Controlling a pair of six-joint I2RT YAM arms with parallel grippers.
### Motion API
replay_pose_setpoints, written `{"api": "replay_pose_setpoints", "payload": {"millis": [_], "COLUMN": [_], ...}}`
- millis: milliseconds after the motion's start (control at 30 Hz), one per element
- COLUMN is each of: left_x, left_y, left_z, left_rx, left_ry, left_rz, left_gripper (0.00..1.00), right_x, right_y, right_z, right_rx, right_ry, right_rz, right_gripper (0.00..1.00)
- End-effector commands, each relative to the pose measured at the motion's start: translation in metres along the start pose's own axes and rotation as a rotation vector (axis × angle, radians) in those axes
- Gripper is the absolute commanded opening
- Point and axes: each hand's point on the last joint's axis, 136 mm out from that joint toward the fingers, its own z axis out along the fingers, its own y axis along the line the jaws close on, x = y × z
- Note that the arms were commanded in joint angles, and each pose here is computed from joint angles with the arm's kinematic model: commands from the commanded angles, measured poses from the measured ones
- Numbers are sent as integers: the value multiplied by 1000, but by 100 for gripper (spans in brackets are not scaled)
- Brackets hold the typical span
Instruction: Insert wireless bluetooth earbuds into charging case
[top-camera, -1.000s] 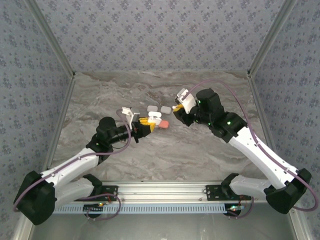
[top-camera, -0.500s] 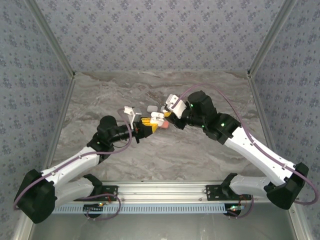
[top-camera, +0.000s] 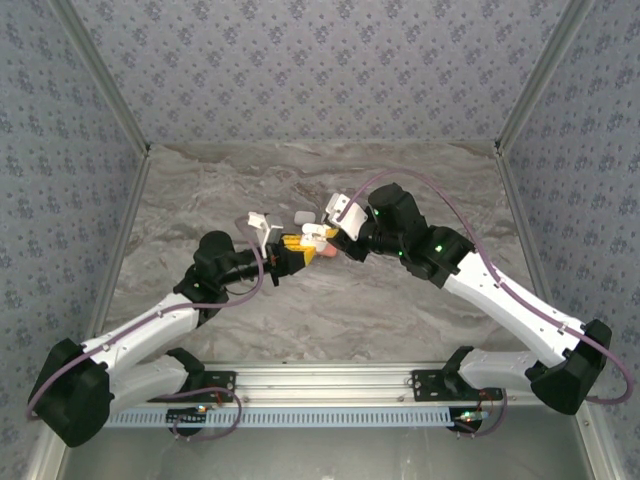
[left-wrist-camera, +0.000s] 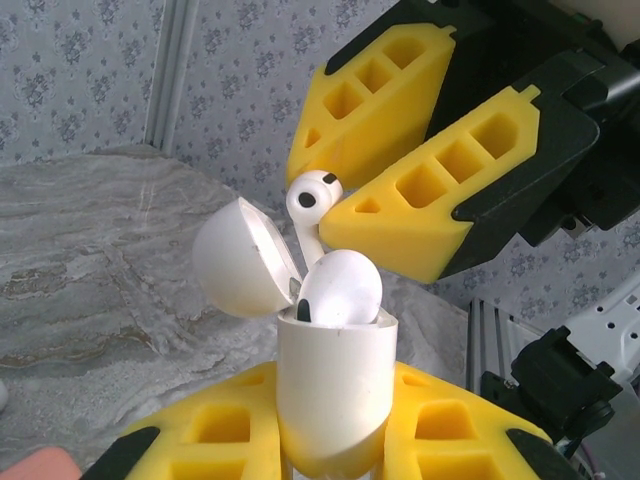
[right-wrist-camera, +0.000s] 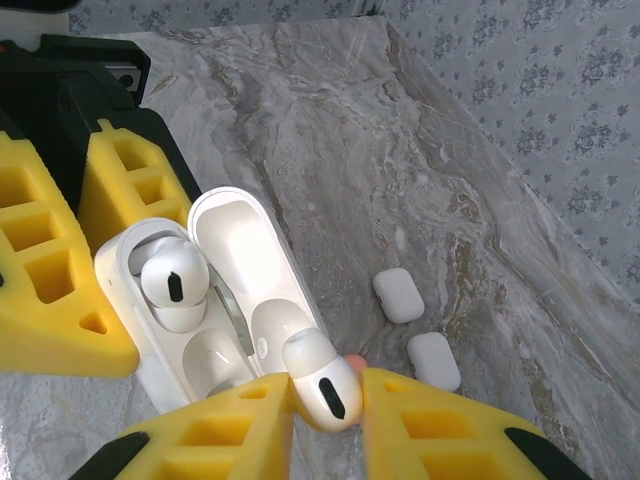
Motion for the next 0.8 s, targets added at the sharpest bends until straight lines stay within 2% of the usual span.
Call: {"api": "replay_pose_setpoints", "payload": {"millis": [0, 500, 767], "left_x": [-22, -21, -21], "left_y": [-12, -11, -11], "left_z": [3, 4, 5], "left_rx": [40, 41, 41], "left_ry": [-50, -46, -45], "left_rz": [49, 47, 45], "left_gripper": [0, 0, 0], "right_x": [-2, 0, 4], "right_y": [3, 21, 21], "right_z": [-3, -1, 2], "right_rx": [-12, -104, -104], "right_ry": [4, 1, 24], "right_rz": [-20, -19, -20], "right_gripper": [26, 26, 26]}}
